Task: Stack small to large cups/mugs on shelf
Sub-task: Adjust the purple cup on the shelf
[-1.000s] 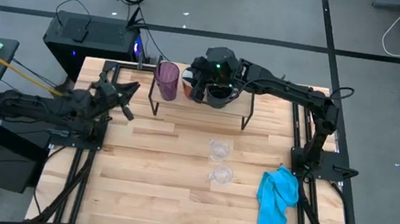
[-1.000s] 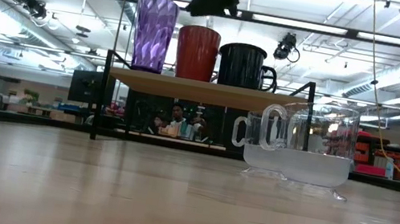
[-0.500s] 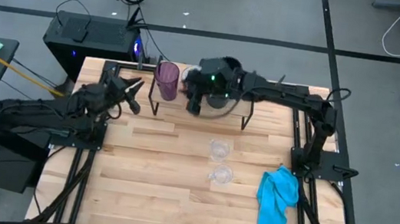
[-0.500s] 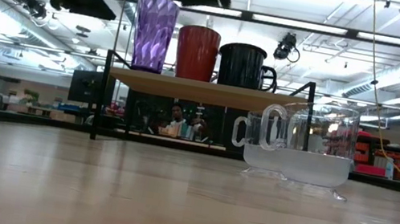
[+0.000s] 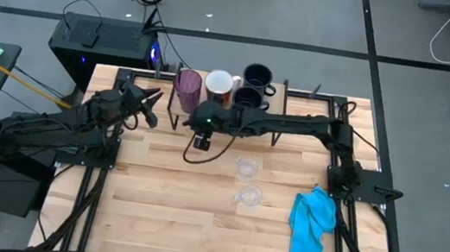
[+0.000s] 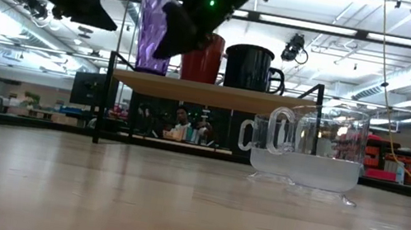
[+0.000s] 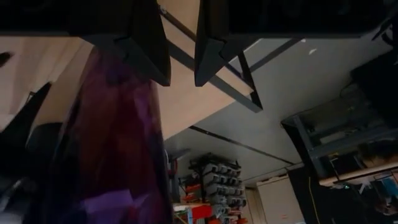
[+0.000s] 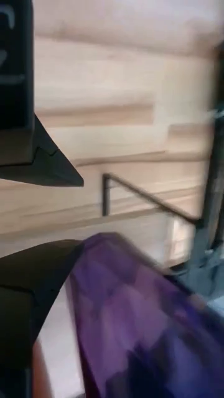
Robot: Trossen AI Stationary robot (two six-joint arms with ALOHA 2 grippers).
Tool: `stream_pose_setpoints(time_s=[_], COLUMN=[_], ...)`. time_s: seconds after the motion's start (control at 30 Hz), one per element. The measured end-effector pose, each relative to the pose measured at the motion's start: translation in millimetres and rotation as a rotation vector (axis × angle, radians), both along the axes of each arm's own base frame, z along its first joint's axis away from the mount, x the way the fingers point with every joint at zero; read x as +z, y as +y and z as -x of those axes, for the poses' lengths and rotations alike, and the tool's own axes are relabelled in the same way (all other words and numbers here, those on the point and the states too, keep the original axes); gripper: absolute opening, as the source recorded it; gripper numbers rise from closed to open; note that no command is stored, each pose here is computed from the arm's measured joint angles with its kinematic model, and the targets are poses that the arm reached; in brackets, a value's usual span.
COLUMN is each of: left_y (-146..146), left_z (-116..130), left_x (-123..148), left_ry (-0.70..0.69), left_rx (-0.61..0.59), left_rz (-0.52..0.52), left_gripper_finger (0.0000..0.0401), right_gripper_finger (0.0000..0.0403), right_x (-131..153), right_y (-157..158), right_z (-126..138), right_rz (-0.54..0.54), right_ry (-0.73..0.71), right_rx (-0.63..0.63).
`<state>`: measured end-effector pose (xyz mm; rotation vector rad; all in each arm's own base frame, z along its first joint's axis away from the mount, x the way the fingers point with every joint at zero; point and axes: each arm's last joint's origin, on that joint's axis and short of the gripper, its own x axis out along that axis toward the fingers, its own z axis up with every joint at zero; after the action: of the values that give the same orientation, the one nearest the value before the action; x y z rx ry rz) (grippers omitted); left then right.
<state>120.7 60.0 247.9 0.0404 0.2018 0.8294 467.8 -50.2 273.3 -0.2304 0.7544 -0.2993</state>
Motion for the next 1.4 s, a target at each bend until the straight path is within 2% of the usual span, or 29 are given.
stream_pose_setpoints(time_s=[0.3,0.6,0.73,0.87,0.97,1.23,1.4], left_y=[2,2,2,2,2,2,2], left_z=[1,1,1,1,1,1,1], left_x=[-1,0,0,0,0,0,0], left_ry=[0.011,0.007,-0.002,-0.002,-0.003,-0.003,-0.004], left_rx=[0.015,0.016,0.017,0.017,0.017,0.017,0.017], left_rz=[-0.001,-0.002,-0.001,0.0,0.0,0.001,0.0], left_gripper_finger=[0.0079,0.0072,0.0072,0.0075,0.0075,0.0067,0.0073], right_gripper_finger=[0.0155,0.0154,0.0148,0.0142,0.0139,0.0138,0.0134], right_x=[-2,26,16,-9,-17,-25,-23], right_y=[-2,26,31,44,51,53,52], right_z=[1,12,8,-2,-6,-9,-11], right_rz=[-0.006,0.094,0.191,0.389,0.522,0.645,0.667], right_ry=[0.013,-0.025,0.03,0.141,0.191,0.248,0.242], right_rx=[-0.027,-0.033,-0.066,-0.088,-0.107,-0.164,-0.17])
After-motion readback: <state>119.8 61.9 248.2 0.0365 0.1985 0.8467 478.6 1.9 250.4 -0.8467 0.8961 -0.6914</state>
